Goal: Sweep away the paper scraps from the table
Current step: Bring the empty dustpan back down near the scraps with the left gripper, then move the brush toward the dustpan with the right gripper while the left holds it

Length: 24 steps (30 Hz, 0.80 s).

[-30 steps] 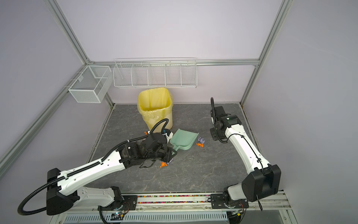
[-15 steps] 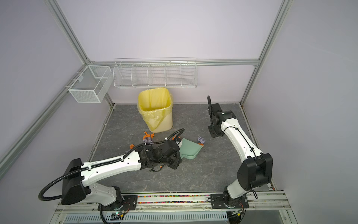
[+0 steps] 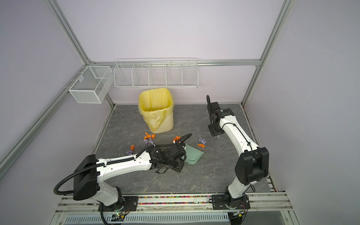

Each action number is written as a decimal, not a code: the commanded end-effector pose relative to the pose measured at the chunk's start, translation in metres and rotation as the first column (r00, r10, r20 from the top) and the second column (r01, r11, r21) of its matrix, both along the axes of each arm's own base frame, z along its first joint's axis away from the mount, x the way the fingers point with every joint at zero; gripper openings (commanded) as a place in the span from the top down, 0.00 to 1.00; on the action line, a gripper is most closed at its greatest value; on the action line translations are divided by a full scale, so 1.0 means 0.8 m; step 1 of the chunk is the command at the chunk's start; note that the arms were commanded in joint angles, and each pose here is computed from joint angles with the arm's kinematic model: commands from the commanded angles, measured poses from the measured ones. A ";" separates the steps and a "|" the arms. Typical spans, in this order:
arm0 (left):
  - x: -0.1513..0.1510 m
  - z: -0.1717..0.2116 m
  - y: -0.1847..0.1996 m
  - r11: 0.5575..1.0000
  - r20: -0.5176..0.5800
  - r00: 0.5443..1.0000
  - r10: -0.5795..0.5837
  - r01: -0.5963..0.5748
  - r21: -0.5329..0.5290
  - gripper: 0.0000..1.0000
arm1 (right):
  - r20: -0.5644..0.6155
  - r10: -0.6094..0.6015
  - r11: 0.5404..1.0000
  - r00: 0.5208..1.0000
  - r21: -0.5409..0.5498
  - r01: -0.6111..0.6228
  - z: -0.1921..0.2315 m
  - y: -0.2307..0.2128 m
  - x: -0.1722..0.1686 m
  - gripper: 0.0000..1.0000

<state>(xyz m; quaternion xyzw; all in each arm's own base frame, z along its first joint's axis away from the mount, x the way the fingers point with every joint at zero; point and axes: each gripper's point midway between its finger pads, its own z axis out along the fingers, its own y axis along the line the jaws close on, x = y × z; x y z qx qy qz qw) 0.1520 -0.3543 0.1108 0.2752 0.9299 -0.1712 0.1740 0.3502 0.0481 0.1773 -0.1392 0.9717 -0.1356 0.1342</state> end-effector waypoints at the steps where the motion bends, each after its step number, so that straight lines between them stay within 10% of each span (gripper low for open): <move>1: 0.002 -0.012 -0.001 0.999 0.018 1.000 -0.015 0.014 0.032 1.00 | -0.007 0.005 0.998 1.000 -0.058 -0.005 0.008 -0.008 0.005 0.93; 24: 0.015 -0.037 -0.023 0.997 0.032 0.999 -0.027 0.024 0.079 1.00 | -0.100 0.151 0.978 0.983 -0.131 -0.163 -0.021 0.046 0.010 0.93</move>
